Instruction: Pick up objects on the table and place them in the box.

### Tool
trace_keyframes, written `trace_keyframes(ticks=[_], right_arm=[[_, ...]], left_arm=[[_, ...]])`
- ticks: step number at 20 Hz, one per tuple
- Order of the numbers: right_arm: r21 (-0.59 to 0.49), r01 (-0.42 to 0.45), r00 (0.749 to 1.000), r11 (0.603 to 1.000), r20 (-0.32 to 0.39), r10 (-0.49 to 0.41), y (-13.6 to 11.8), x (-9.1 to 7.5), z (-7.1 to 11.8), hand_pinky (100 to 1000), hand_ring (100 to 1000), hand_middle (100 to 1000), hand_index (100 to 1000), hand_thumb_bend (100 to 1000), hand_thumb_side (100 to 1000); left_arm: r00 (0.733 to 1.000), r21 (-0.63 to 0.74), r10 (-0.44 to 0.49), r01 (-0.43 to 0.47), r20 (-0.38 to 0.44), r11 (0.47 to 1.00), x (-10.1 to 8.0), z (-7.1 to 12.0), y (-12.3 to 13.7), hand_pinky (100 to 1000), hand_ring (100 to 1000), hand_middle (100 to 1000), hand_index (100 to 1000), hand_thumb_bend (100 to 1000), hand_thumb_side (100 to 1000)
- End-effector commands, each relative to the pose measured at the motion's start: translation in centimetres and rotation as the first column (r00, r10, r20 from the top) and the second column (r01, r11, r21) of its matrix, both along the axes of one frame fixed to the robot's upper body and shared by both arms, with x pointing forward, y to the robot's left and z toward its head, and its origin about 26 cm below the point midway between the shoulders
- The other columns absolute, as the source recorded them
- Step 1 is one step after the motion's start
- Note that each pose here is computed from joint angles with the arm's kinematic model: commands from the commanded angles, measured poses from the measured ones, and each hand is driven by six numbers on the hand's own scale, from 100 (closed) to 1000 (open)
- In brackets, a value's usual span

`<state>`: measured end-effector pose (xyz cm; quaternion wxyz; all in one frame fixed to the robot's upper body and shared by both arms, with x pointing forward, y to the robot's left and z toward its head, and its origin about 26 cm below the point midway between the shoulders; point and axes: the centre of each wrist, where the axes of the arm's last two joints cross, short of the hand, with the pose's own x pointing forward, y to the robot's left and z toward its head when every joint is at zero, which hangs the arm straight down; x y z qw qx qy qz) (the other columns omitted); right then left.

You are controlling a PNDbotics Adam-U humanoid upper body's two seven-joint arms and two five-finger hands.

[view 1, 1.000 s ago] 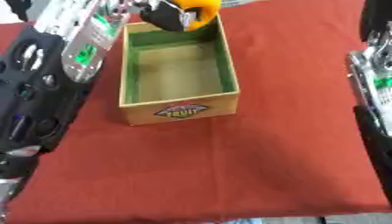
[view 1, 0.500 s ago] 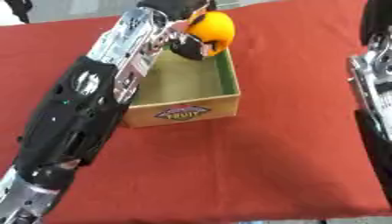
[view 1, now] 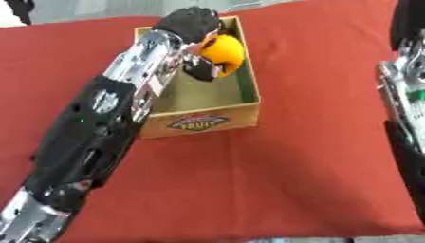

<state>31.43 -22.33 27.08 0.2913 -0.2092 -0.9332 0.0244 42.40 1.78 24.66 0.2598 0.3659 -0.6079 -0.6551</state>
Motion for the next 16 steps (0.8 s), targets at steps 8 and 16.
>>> trace_keyframes(ticks=[8, 16], right_arm=[[0.003, -0.003, 1.000, 1.000, 0.031, 0.003, 0.0, -0.4, 0.9, 837, 788, 679, 874, 100, 1000], [0.008, 0.001, 1.000, 1.000, 0.025, -0.001, -0.1, -0.4, 0.8, 837, 788, 679, 875, 100, 1000]], left_arm=[[0.994, 0.007, 0.036, -0.035, -0.101, 0.999, 1.2, -1.2, 0.3, 424, 568, 575, 680, 100, 274], [0.983, 0.108, 0.071, -0.053, -0.171, 0.993, 1.9, -2.2, 0.6, 668, 814, 829, 922, 326, 411]])
